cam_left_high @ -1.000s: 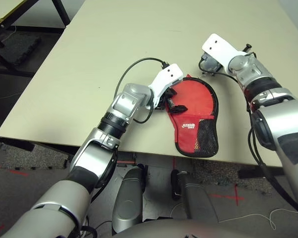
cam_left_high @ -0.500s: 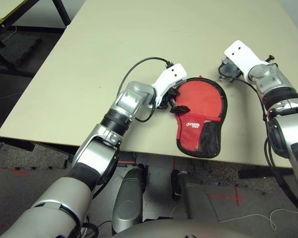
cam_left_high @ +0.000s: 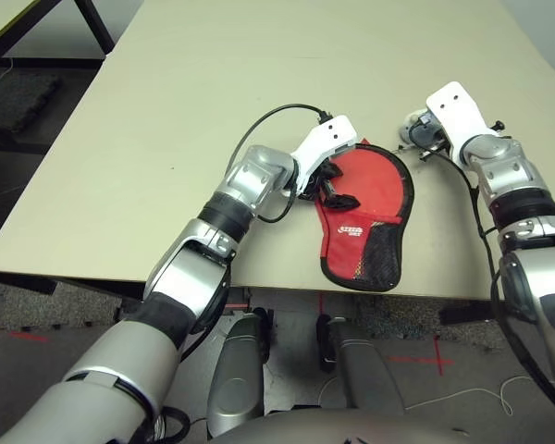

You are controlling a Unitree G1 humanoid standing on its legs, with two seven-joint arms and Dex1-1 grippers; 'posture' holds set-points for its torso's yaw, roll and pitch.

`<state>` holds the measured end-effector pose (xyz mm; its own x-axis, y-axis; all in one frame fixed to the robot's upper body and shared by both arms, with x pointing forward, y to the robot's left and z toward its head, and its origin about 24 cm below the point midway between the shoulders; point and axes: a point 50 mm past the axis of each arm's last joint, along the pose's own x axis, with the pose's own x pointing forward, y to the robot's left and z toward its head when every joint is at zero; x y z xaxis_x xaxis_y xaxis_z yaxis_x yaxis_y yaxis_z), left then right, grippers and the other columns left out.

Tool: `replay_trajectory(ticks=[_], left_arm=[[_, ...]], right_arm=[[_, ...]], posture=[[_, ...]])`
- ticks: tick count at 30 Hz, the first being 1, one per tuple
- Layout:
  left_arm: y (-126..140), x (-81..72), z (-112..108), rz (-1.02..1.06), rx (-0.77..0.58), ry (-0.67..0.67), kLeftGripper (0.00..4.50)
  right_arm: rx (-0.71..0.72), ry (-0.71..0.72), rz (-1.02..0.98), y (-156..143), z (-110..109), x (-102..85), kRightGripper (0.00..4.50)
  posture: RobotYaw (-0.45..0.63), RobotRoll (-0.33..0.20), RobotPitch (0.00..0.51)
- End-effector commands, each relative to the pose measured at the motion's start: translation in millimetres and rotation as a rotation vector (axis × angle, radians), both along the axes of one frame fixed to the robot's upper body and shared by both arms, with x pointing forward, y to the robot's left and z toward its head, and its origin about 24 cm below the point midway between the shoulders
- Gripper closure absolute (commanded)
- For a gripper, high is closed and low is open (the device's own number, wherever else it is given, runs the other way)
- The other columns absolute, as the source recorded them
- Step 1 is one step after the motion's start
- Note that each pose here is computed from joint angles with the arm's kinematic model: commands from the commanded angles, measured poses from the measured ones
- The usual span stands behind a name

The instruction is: Store the ping-pong paddle in its case and zip it.

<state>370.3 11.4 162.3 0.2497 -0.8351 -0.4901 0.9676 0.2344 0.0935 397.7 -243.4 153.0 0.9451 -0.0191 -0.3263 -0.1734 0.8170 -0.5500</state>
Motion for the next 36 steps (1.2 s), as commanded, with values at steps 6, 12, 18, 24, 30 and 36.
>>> replay_trajectory(ticks=[6, 12, 18, 24, 30, 36], left_arm=[[-0.6, 6.3, -14.2, 0.033, 0.101, 0.047, 0.00], [7.3, 0.2, -41.3, 0.068, 0.177, 0.168, 0.00], [10.3, -4.6, -56.9, 0.100, 0.217, 0.231, 0.00], [8.5, -5.6, -58.6, 0.113, 0.208, 0.244, 0.00], [8.7, -5.3, -58.2, 0.115, 0.198, 0.244, 0.00], [8.6, -6.0, -59.8, 0.110, 0.191, 0.245, 0.00]], right_arm=[[0.001, -0.008, 0.010, 6.0, 1.1, -3.1, 4.46], [-0.080, -0.068, 0.031, 1.3, 21.4, -7.6, 4.46], [-0.125, -0.055, 0.069, -2.6, 29.7, -20.8, 4.46], [-0.166, 0.026, 0.111, -10.8, 24.1, -48.1, 4.46], [-0.202, 0.224, 0.219, -12.7, 18.4, -96.7, 4.46], [-0.230, 0.387, 0.259, -12.2, 24.8, -139.4, 4.46]], posture=[[-0.03, 0.000, 0.197], [-0.04, 0.000, 0.197], [-0.06, 0.000, 0.190], [-0.06, 0.000, 0.189], [-0.08, 0.000, 0.197], [-0.11, 0.000, 0.205]])
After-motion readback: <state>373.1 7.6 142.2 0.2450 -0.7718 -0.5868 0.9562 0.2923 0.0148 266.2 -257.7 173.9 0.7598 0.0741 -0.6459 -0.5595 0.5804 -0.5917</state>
